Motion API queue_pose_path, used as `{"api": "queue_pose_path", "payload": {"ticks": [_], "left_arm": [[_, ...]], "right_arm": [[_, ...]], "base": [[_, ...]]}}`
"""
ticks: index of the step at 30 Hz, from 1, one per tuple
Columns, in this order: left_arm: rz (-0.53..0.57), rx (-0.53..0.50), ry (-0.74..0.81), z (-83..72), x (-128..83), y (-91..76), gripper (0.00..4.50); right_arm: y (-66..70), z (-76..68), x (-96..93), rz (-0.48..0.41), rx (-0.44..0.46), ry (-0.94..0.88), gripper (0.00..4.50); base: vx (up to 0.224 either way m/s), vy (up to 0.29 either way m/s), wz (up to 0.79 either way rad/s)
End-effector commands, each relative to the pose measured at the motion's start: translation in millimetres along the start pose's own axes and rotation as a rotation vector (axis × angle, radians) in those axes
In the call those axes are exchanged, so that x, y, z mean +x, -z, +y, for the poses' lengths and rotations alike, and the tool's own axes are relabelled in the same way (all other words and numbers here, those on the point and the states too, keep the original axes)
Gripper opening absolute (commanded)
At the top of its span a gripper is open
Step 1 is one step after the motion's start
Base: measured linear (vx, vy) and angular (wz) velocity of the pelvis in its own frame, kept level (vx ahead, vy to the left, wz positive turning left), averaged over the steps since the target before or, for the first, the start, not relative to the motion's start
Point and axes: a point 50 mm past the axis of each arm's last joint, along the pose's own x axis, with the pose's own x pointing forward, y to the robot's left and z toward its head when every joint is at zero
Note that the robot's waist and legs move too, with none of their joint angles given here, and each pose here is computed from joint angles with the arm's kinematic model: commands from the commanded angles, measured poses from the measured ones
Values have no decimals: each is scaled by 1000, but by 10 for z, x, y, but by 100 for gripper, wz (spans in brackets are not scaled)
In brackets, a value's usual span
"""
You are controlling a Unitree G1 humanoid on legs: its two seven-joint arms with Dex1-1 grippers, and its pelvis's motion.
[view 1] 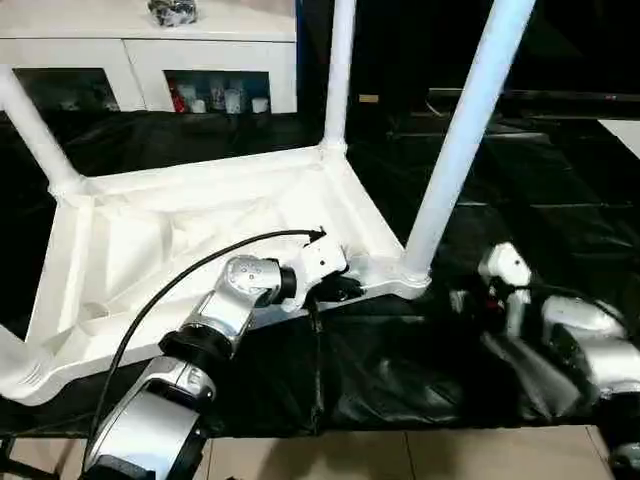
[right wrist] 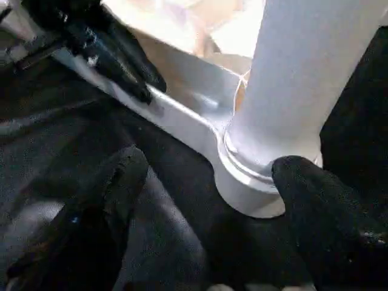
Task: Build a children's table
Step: Rotate leg to tighten
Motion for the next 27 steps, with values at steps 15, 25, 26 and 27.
{"api": "queue_pose_path", "payload": {"ticks": [15,25,26,27], "left_arm": [[-25,-27,139,-89,-76,66,57],[-213,-138,-19,44,-614,-131,139],[-204,-157,-15,20,-696,-103,148],[-194,-172,-16,-12,-789,-70,148]], "right_arm": [[96,21,-74,-17,26,73,445],[170,145,-147,-2,78,-186,450],[184,121,-128,-7,85,-197,450],[196,96,-90,-14,89,-203,450]], "base": [[0,0,0],[0,0,0],[0,0,0],[0,0,0]]}}
